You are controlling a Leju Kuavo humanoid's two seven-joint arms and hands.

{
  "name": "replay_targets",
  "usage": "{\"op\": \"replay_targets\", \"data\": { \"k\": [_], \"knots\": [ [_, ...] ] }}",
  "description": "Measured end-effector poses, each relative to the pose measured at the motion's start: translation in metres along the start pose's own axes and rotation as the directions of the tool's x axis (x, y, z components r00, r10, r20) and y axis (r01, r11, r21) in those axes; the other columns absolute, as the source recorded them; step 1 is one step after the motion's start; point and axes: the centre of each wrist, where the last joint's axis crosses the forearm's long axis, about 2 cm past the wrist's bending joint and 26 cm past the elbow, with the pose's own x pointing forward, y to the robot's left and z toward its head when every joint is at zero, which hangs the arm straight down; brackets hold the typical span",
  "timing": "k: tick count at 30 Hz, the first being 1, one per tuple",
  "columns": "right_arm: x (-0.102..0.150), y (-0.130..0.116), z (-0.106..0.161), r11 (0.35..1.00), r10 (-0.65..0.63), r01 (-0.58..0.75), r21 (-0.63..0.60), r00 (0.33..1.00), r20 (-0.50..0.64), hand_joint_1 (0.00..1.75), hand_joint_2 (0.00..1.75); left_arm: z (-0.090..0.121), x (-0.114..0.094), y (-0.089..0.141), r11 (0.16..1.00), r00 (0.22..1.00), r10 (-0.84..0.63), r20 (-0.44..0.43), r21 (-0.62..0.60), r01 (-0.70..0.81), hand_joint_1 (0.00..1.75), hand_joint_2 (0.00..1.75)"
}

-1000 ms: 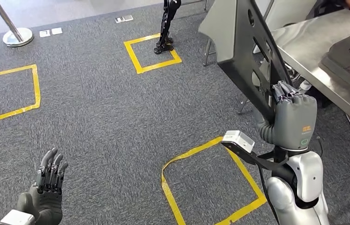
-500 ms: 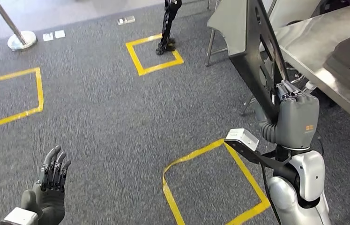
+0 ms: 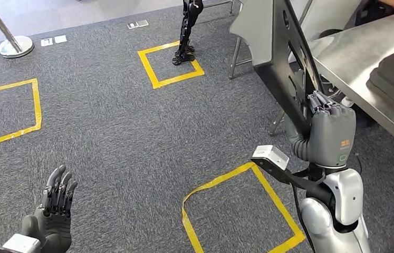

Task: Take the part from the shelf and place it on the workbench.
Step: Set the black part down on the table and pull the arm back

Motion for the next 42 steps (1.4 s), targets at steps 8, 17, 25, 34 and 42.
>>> {"op": "replay_targets", "data": {
  "k": [8,17,25,34,42],
  "knots": [
    [-0.0037,-0.0012,-0.0002,1.0,-0.011,0.011,0.001,1.0,-0.005,1.75,1.75,-0.0015,-0.0004,-0.0004,1.0,1.0,0.001,0.001,-0.002,-0.001,0.0,0.0],
    [-0.0051,-0.0018,-0.0019,1.0,-0.006,0.006,0.0,1.0,-0.003,1.75,1.75,-0.0042,-0.0005,-0.0003,1.0,1.0,0.002,0.0,0.009,-0.002,0.0,0.0],
    [-0.0045,-0.001,-0.0027,1.0,-0.012,0.012,0.004,1.0,-0.007,1.75,1.75,-0.0052,-0.0004,0.0,1.0,1.0,0.005,-0.008,0.013,-0.005,0.0,0.0],
    [-0.0051,-0.0008,-0.0032,1.0,-0.017,0.017,0.003,1.0,-0.002,1.75,1.75,-0.0057,0.0003,-0.002,1.0,1.0,0.012,0.002,0.012,-0.012,0.0,0.0],
    [-0.0074,0.0017,0.001,1.0,-0.018,0.018,0.013,1.0,-0.007,1.75,1.75,-0.0036,-0.0001,-0.0028,1.0,1.0,0.014,0.001,0.016,-0.014,0.0,0.0]
  ]
}}
